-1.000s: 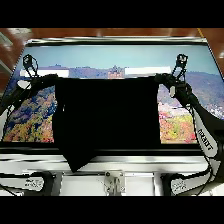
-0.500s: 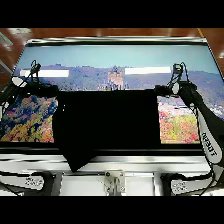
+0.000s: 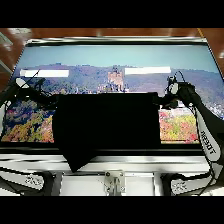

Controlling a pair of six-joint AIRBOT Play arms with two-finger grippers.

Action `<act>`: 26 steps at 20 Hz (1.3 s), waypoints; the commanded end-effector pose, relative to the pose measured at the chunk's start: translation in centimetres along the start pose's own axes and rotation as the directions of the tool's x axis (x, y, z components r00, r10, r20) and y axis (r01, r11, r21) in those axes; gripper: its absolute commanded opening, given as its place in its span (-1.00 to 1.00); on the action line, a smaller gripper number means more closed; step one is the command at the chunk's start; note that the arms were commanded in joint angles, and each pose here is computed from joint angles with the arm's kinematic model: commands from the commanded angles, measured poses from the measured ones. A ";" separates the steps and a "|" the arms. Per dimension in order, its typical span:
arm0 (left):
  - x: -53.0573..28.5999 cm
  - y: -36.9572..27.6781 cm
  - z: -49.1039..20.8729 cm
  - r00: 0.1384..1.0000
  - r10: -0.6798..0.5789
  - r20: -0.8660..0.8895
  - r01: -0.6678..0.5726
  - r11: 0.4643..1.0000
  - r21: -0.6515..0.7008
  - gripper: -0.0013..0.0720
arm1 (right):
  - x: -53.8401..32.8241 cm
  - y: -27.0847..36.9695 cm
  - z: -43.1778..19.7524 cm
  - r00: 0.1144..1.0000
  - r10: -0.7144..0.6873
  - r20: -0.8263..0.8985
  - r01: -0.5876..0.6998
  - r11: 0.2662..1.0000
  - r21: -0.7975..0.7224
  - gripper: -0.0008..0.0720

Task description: Fold the shirts.

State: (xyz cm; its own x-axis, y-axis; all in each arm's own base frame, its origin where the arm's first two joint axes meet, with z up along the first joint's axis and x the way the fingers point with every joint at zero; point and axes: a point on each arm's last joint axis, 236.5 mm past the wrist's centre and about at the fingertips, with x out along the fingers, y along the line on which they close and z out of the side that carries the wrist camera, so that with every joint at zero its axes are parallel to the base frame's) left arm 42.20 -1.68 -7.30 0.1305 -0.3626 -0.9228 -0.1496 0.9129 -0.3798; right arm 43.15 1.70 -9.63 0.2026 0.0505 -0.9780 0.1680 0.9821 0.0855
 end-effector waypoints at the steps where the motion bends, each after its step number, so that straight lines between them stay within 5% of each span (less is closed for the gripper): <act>1: -3.2 0.6 -0.3 0.999 -0.011 -0.032 0.009 0.999 -0.045 0.35 | -3.1 -1.4 -0.6 0.998 -0.059 -0.005 0.058 0.990 -0.126 0.43; 5: -9.5 1.8 -2.5 0.999 -0.022 -0.027 0.021 0.999 -0.042 0.36 | -9.6 -8.7 -3.0 0.976 -0.211 -0.054 0.204 0.973 -0.107 0.43; 7: -10.0 2.8 -6.3 0.996 -0.037 -0.076 0.033 0.998 -0.051 0.56 | -10.6 -9.2 -6.1 0.987 -0.015 -0.159 0.019 1.000 0.021 0.42; 10: -6.5 3.7 -13.4 0.986 -0.110 -0.122 0.089 0.982 -0.168 0.55 | -10.8 -8.2 -8.8 0.954 0.250 -0.164 -0.218 0.957 0.193 0.42; 14: -2.4 1.7 -20.6 0.951 -0.240 -0.195 0.200 0.959 -0.201 0.47 | -9.1 -8.4 -11.8 0.938 0.285 -0.196 -0.238 0.944 0.230 0.42; 26: 1.9 3.3 -23.8 0.953 -0.179 -0.245 0.130 0.970 -0.204 0.47 | -8.4 -8.4 -12.1 0.938 0.288 -0.193 -0.238 0.939 0.246 0.42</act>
State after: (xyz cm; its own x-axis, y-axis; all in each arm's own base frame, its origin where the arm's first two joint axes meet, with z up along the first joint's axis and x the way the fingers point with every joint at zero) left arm 18.75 -3.44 -11.27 -0.0752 -0.5627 -0.8232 -0.3462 0.7889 -0.5077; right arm 28.28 -4.71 -4.40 0.0474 0.3663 -0.9293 0.3424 0.8680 0.3596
